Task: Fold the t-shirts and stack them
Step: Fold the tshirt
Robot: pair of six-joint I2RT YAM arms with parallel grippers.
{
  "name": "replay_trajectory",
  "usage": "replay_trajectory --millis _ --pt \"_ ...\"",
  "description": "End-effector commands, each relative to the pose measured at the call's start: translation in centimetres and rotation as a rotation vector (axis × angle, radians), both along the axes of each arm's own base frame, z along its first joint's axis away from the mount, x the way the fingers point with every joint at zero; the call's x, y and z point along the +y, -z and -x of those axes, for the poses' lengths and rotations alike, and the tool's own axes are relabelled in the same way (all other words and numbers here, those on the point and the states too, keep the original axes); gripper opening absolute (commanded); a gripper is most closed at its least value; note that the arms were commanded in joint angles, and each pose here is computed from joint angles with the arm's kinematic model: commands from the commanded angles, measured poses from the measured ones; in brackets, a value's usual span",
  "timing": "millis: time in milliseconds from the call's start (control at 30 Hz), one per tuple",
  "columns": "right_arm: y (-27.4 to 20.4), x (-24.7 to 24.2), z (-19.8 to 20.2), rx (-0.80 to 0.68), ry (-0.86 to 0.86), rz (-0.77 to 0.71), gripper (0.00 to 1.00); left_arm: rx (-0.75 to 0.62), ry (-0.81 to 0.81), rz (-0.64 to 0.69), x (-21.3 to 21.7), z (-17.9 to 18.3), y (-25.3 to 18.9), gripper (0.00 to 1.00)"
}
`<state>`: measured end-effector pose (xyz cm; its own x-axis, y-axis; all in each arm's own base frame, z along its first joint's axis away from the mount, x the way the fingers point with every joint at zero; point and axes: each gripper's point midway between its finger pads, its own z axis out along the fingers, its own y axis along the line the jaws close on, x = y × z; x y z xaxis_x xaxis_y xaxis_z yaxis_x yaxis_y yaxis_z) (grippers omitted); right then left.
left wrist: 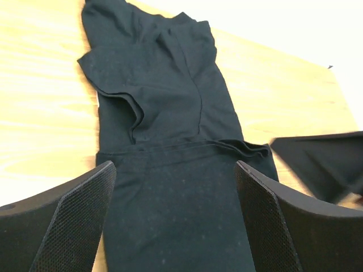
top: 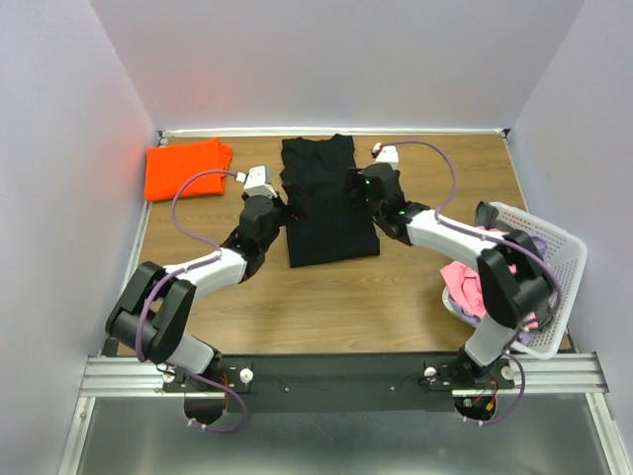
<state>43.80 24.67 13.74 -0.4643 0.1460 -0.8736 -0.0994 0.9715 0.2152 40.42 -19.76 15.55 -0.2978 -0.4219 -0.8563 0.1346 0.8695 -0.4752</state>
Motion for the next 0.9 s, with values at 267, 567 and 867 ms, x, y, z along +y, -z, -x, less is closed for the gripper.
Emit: replay_trajectory --millis 267,567,867 --pt "1.0 -3.7 8.1 0.077 0.009 -0.112 0.93 0.122 0.046 -0.056 1.2 6.8 5.5 0.92" --pt "4.6 -6.4 9.3 0.143 0.118 -0.057 0.79 0.171 0.03 -0.041 2.0 8.8 7.3 0.91" --pt "8.8 -6.5 9.2 0.243 0.141 -0.022 0.72 0.211 0.048 -0.055 1.5 9.0 9.2 0.91"
